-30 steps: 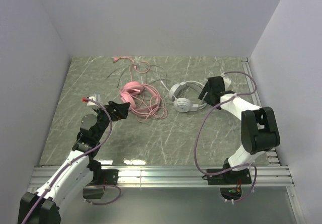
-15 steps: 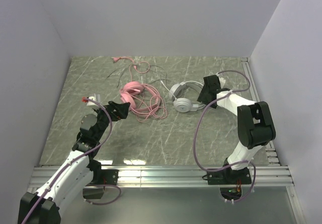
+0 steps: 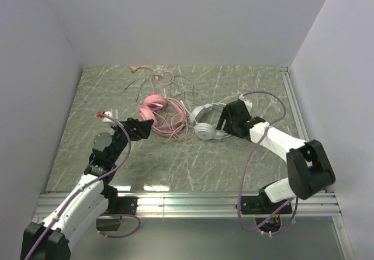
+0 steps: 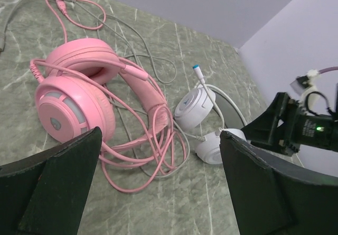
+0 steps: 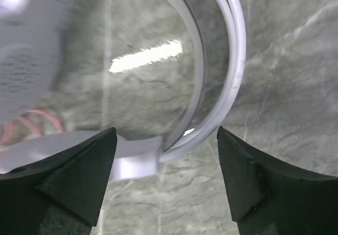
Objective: Wrap the headphones
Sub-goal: Grab headphones with the right arm
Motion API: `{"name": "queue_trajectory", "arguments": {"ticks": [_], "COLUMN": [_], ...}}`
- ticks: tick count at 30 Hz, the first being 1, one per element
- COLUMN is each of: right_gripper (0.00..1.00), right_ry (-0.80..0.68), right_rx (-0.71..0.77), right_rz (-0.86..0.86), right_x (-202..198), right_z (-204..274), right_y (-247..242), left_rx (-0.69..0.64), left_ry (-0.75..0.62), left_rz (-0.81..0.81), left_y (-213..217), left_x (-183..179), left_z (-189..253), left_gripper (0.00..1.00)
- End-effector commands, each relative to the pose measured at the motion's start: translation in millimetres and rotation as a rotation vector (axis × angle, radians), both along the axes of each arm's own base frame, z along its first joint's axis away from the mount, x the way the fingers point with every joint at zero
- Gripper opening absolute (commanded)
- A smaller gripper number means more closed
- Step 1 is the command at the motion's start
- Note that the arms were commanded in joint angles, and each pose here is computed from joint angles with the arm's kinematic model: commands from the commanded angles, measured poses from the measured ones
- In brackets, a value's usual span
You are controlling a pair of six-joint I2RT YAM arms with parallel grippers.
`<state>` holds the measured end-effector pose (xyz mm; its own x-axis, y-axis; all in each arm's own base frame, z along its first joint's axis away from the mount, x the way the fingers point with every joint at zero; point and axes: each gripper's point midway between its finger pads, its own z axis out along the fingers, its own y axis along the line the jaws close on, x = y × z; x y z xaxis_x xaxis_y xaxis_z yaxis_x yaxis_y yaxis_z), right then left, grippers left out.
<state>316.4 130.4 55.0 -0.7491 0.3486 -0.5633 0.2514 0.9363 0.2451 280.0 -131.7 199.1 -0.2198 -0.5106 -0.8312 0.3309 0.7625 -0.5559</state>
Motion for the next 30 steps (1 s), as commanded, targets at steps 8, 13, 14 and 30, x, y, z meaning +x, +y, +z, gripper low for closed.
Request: {"name": "queue_trajectory", "arguments": {"ticks": [8, 13, 14, 30], "right_gripper": [0.87, 0.87, 0.87, 0.88], "right_ry": [-0.153, -0.183, -0.191, -0.205], "right_rx": [0.049, 0.076, 0.084, 0.093], "right_rz": [-0.011, -0.043, -0.047, -0.105], "right_x": [10, 14, 16, 22], "right_z": [61, 69, 71, 74], "right_y": [-4, -21, -22, -46], "left_rx": [-0.122, -0.158, -0.171, -0.036], "left_ry": [0.058, -0.052, -0.058, 0.350], "left_rz": [0.164, -0.051, -0.075, -0.029], "left_y": [21, -13, -19, -86], "left_x": [12, -1, -2, 18], "left_z": [13, 51, 55, 31], "left_gripper": [0.99, 0.99, 0.99, 0.99]}}
